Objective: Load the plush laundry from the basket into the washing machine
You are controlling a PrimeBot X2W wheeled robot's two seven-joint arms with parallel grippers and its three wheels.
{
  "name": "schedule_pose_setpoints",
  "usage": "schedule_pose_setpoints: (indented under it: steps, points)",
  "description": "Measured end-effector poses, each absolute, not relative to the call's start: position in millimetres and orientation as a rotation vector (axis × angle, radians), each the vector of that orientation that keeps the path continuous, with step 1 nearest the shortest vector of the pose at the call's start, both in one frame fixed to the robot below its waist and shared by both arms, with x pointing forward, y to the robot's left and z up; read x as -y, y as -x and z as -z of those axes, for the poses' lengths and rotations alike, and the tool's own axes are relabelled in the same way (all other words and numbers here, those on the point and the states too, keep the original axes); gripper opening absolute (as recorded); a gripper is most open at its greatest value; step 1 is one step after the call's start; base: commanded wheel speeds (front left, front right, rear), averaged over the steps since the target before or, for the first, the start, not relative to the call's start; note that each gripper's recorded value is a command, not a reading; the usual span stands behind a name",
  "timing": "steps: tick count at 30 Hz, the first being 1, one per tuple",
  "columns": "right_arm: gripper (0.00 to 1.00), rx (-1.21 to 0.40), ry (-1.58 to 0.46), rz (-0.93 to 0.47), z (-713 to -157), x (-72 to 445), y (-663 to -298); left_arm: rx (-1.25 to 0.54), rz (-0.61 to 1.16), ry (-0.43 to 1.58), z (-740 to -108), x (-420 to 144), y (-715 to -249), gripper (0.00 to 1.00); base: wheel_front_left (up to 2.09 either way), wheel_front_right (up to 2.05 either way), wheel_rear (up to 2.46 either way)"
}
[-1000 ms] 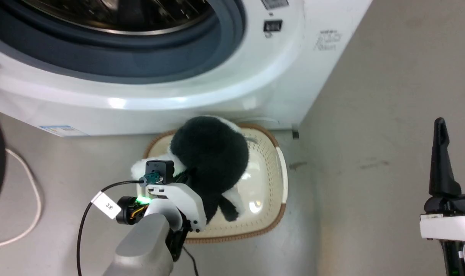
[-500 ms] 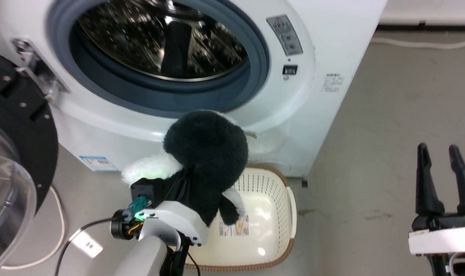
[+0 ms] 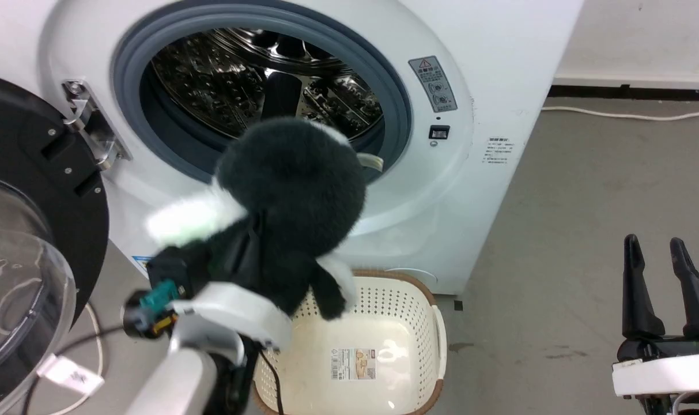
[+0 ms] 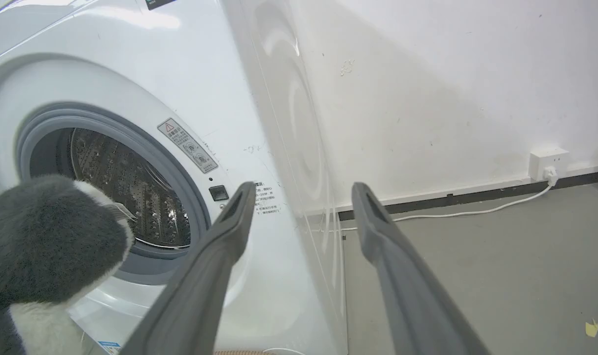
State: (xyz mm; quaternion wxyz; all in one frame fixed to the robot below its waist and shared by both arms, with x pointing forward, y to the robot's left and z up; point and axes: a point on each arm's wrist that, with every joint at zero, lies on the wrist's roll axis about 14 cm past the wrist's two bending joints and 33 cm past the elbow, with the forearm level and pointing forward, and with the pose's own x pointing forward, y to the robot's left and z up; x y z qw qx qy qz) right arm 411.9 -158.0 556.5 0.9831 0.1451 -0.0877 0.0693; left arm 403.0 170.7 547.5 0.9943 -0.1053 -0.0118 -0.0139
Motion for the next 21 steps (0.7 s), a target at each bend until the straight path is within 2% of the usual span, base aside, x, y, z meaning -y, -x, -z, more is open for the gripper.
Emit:
schedule_pose_setpoints:
  steps: [11, 21]
  points:
    - [1.0, 0.127, -0.277, -0.063, -535, 182, -414, 0.044, -0.039, 0.145, -556, -201, -472, 0.0, 0.0, 0.0, 0.0]
    - [1.0, 0.081, -0.254, 0.004, -509, 203, -434, 0.032, -0.059, 0.089, -547, -212, -566, 0.0, 0.0, 0.0, 0.0]
